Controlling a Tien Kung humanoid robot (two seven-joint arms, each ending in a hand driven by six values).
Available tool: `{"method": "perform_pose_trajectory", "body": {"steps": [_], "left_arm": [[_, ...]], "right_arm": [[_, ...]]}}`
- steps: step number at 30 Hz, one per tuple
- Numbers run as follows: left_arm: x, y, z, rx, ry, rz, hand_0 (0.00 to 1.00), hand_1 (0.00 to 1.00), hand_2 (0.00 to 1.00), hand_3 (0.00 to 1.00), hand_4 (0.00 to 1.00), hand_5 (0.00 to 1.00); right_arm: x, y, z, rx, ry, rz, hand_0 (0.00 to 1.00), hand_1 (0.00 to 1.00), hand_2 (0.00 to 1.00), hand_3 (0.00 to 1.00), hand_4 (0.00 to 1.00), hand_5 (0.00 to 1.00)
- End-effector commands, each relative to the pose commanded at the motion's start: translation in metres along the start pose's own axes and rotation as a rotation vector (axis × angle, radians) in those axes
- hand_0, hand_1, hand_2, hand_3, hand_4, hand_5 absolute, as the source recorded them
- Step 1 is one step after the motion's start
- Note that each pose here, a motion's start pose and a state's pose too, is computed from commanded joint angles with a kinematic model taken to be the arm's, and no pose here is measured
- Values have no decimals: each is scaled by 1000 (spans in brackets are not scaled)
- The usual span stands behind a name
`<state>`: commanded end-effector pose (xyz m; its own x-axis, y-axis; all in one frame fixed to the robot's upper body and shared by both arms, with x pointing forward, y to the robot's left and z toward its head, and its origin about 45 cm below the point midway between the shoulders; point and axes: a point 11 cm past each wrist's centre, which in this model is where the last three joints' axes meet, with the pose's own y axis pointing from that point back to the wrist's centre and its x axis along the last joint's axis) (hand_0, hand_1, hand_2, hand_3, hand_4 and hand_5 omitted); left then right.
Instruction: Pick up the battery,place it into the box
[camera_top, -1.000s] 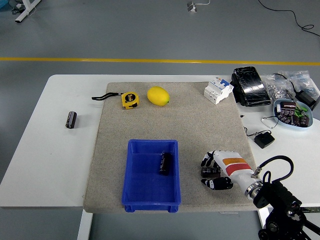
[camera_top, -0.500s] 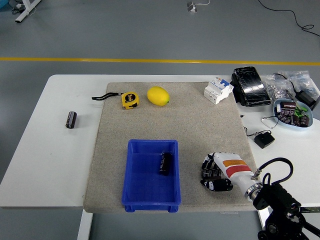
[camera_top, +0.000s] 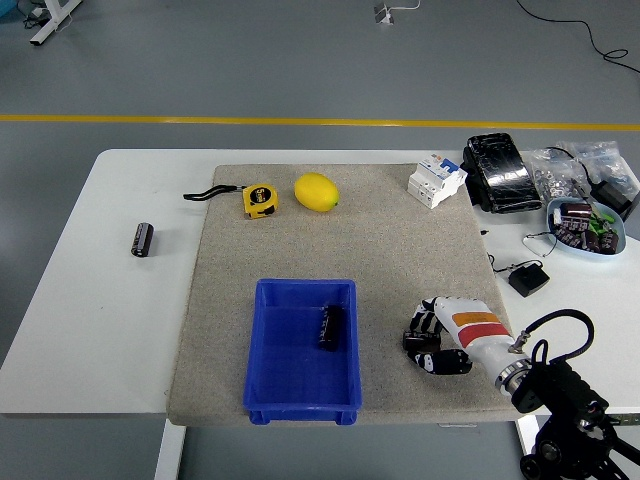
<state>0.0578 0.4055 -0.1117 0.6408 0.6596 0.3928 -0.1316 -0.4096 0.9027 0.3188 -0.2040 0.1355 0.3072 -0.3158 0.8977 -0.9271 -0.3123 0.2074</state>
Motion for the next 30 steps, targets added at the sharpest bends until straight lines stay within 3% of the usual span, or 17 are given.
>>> {"method": "perform_pose_trajectory", "body": {"steps": [30], "left_arm": [[0,0,2,-5,-2,-2,694,668,710,621,640,649]], "right_arm": [[5,-1,1,-3,2,17,231,354,430,464,844,131]]}}
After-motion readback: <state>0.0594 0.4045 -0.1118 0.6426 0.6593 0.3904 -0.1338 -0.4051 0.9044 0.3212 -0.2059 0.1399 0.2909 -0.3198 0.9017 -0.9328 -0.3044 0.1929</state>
